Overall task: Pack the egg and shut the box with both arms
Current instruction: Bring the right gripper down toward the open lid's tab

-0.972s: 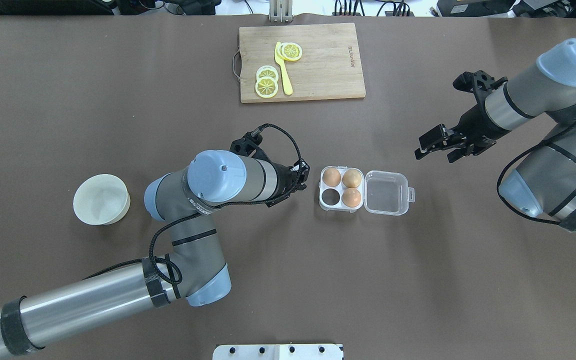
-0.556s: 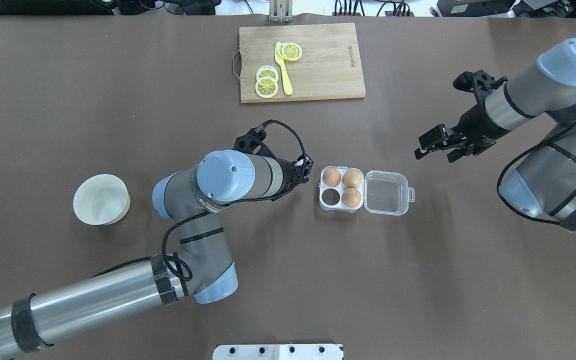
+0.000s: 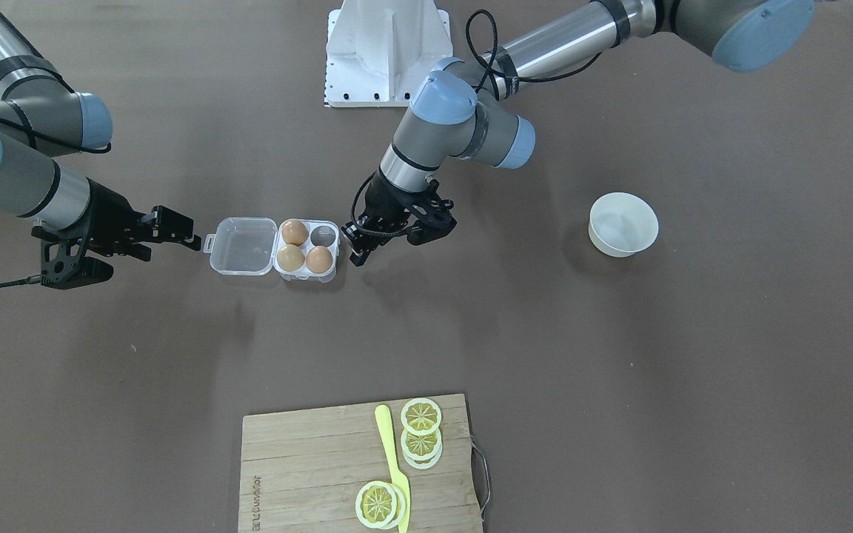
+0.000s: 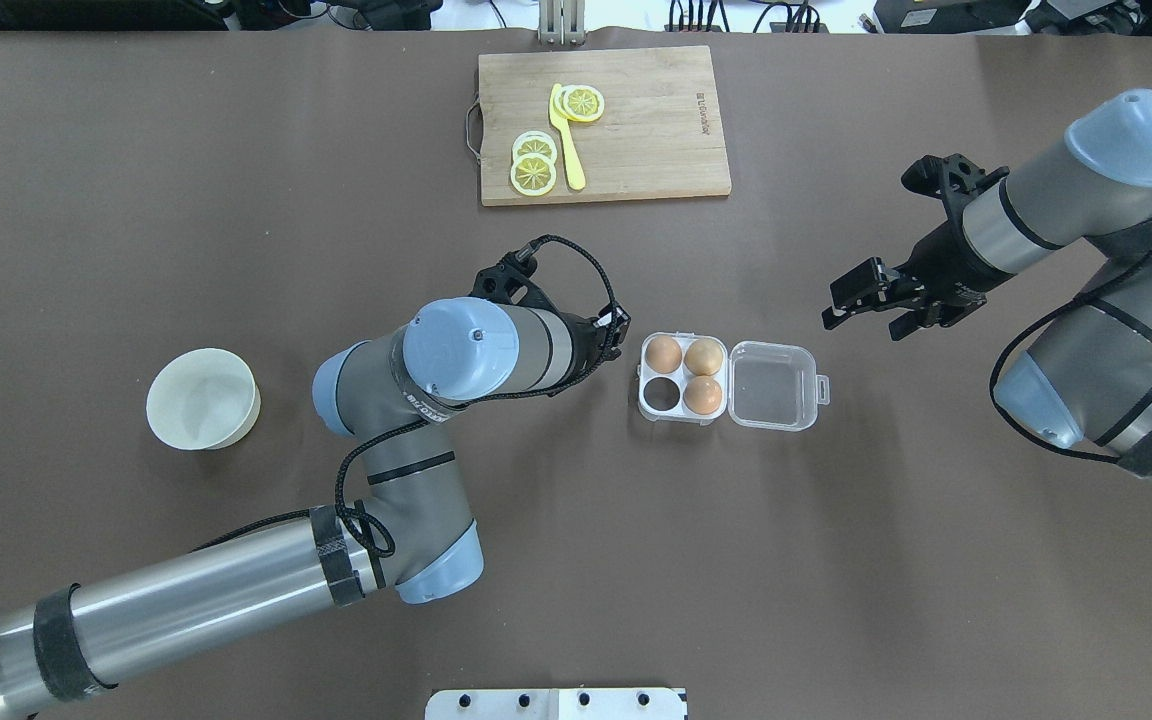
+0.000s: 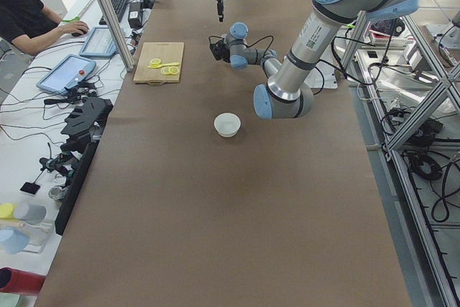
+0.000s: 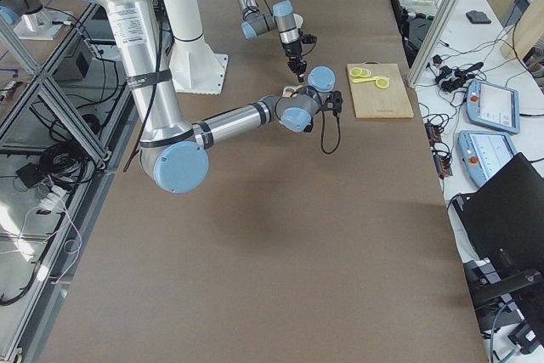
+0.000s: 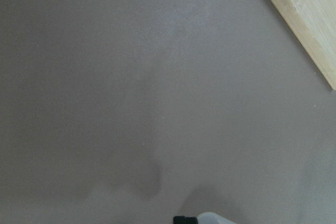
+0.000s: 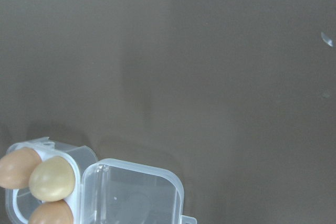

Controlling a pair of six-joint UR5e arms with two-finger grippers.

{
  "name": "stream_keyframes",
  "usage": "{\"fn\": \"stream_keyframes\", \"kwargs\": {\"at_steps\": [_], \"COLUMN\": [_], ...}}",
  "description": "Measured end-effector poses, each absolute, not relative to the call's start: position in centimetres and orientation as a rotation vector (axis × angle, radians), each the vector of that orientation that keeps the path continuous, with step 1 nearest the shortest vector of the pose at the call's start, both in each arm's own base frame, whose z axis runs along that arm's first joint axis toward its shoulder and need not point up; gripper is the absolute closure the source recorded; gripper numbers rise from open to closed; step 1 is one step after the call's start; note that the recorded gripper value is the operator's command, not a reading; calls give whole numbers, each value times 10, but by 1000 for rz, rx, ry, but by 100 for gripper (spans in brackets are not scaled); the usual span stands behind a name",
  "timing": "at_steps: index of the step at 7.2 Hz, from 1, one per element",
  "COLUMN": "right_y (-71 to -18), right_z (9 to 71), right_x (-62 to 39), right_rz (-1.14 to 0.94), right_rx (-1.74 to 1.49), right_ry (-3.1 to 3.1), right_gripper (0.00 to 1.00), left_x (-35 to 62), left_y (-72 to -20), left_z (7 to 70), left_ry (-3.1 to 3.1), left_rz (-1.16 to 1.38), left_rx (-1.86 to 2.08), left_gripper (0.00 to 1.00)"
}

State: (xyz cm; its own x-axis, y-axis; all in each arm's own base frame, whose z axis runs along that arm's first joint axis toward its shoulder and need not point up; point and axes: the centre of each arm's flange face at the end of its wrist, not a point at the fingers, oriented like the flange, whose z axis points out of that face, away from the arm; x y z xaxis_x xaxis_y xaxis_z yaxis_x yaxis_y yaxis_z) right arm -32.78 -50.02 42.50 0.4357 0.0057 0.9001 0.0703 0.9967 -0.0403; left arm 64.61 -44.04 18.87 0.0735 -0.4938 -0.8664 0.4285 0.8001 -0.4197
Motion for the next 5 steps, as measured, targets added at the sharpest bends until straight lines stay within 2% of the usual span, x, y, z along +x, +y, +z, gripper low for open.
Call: {"fn": "stream_keyframes", "kwargs": {"at_steps": [1,2,5], "right_y": [-495,-488,-462], "right_z": [426,425,447], "right_x": [-332,-336,-341], "right_rz": [-36,-30,-97], "right_rx": [-90,-102,-48], "right_ry": [-1119,-1125,-1212], "right_gripper": [47,52,53], "left_x": [646,646,646], "left_y": [-440,-441,-441], "left_z": [189,189,189], "left_ry": [1327,1328,1327], "left_rz": [-693,-693,-693], "left_rx": [-59,-59,-60], "left_gripper": [100,100,100]}}
